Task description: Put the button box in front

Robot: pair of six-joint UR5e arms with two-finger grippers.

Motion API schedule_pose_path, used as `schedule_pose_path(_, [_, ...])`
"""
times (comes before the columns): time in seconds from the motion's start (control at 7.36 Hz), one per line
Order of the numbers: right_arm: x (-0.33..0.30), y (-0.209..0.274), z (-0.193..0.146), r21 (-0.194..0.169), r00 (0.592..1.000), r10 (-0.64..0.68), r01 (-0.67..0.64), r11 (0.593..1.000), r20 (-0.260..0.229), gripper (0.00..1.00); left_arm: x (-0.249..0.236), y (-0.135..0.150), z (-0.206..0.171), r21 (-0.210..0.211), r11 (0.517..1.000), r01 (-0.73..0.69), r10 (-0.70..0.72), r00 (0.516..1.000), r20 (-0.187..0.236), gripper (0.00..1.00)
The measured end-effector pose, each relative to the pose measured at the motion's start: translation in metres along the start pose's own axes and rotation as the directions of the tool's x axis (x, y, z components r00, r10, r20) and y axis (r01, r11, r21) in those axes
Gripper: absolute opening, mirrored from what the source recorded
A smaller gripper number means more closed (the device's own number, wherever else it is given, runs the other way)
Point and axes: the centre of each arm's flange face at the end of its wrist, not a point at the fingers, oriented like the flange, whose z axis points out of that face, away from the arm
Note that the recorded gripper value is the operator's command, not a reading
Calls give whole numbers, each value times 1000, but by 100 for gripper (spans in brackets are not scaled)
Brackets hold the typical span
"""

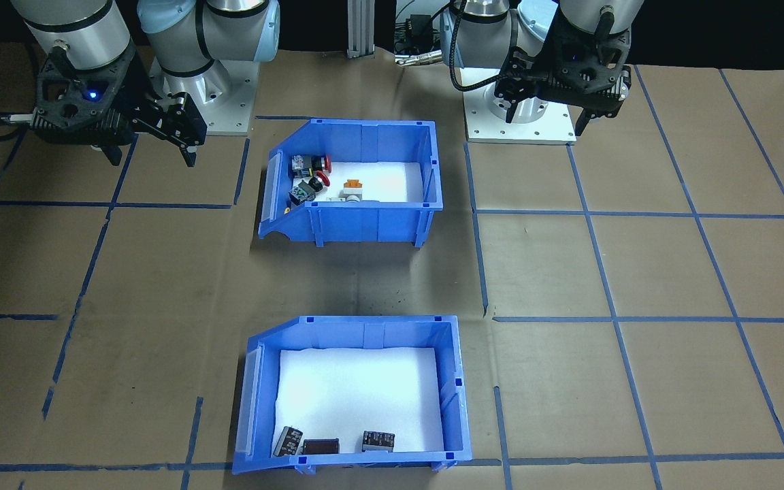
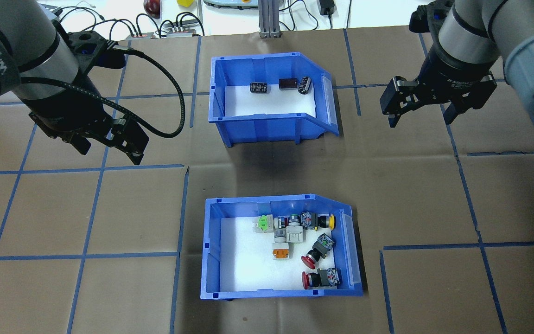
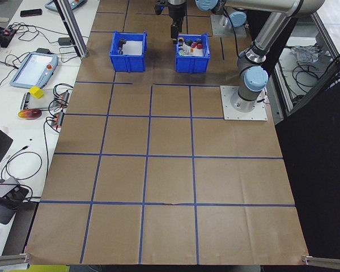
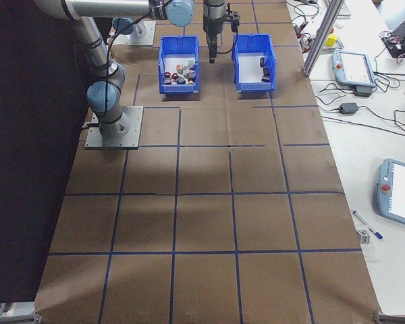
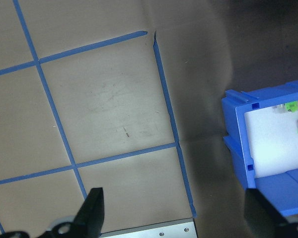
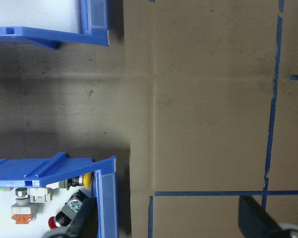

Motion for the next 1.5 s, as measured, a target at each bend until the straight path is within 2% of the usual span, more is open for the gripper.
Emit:
schedule_pose_path(0.27, [0,0,1,-3,1000,-1,1,1000,0,100,0,-1,5,-1,1000,-4,4,1000,-2,100])
schedule_pose_path(0.68, [0,0,1,-4,1000,-8,8,1000,-2,100,0,-3,-1,27,999,17,-17,1000,-1,100])
schedule_pose_path(0.95, [1,-1,-2,2,1000,-12,12,1000,-11,100,2,1,-1,29,976,215,-215,977,-12,100])
schedule_pose_path(1.09, [1,-1,-2,1,1000,-19,19,1000,-11,100,3,3,1,24,942,334,-334,942,-17,99])
schedule_pose_path(1.22, [0,-4,0,-5,999,-54,54,999,-7,100,5,5,6,13,880,474,-474,880,-20,99])
schedule_pose_path(1.36, [0,-11,5,-15,992,-124,124,992,-1,100,9,8,13,-3,759,651,-651,759,-20,99])
schedule_pose_path(1.5, [-1,-23,10,-23,973,-230,230,973,4,100,16,16,19,-18,604,797,-797,604,-20,99])
